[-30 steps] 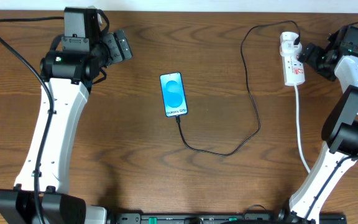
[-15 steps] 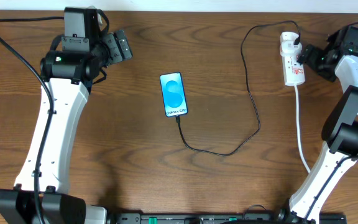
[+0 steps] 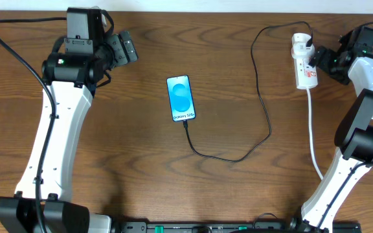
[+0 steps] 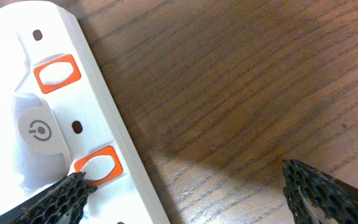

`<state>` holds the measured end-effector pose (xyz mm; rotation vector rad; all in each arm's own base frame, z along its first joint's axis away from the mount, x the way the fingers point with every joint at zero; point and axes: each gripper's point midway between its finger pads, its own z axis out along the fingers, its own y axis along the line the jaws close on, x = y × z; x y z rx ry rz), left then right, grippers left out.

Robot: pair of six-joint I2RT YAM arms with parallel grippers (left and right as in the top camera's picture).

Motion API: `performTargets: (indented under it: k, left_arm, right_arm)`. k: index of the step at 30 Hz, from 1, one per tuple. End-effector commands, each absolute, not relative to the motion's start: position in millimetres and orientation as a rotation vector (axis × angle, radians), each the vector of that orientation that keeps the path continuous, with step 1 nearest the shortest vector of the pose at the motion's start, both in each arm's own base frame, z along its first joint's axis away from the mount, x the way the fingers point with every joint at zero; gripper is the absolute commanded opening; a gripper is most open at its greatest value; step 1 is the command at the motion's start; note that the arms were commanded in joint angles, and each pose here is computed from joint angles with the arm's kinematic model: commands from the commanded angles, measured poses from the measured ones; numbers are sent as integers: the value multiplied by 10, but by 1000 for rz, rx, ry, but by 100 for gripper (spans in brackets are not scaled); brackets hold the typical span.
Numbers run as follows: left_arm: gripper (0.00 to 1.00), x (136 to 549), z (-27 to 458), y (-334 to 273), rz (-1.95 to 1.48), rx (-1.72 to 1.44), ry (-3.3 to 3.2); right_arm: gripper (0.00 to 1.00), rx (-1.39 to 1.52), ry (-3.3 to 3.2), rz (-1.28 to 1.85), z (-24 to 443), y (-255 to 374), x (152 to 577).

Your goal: Plug charger to phone and switch on socket

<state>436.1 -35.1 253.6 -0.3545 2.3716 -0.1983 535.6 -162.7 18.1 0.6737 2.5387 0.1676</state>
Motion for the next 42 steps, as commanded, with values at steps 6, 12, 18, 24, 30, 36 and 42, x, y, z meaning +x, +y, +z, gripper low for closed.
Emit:
performTargets:
  k: [6,12,18,24,30,36,42]
  left_arm:
    - [96,4355,2585,-321,-182,-354,2360]
    - [96,4354,2584,-321,-182,-354,2360]
    - [96,4354,2584,-321,-182,-354,2360]
    - [96,4355,2585,-321,-182,-354,2360]
    - [96,4355,2585,-321,-182,-354,2360]
    - [96,4355,2585,-321,-182,-354,2360]
    - [96,4354,2584,-321,-182,-354,2360]
  right_arm:
    - [99,702,2507,181,291,-1699,5348]
    - [98,698,2477,207,333,-1708,5403]
    - [95,683,2462,231,360,-1683,5443]
    - [94,682,2475,233,341,-1655,5426]
    - [94,673,2502,237,259,-1568,5418]
    - [94,657,2522,231,176,-1509,5423]
    - [94,659,2526,228,166,-1508,5417]
